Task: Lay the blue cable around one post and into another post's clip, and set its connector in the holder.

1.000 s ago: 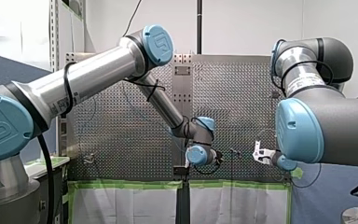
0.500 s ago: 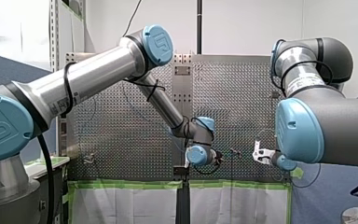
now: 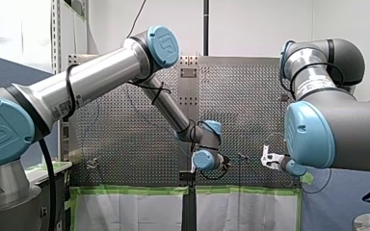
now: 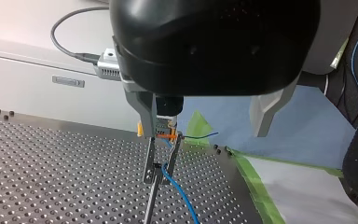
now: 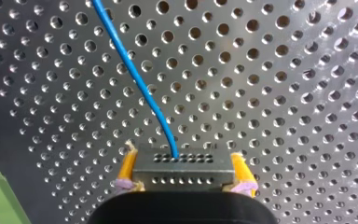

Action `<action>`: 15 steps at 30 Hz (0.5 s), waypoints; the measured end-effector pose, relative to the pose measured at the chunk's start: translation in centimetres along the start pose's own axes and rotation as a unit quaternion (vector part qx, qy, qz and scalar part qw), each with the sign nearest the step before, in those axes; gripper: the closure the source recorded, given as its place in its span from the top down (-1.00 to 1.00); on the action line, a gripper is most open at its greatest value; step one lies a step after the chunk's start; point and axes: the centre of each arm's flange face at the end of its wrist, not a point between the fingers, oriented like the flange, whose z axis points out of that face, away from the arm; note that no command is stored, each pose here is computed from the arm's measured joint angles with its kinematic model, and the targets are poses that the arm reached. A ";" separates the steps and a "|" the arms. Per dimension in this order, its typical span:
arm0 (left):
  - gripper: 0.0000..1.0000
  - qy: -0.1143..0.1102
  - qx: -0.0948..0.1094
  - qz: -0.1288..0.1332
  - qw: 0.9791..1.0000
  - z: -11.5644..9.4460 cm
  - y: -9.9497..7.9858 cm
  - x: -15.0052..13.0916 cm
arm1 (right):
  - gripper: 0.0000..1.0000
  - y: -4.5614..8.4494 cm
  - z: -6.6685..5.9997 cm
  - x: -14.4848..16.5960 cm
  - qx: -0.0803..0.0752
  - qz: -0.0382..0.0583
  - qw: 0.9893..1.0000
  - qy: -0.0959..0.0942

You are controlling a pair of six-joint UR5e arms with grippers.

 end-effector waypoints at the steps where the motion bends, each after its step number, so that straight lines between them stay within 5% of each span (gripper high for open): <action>1: 1.00 0.000 0.000 0.000 1.000 0.0 0.0 0.0 | -1.00 0.0 0.0 0.0 0.000 0.000 1.000 0.000; 15: 1.00 0.000 -0.002 -0.001 1.000 0.1 0.3 0.0 | -1.00 -0.1 0.1 0.1 0.001 0.000 1.000 0.001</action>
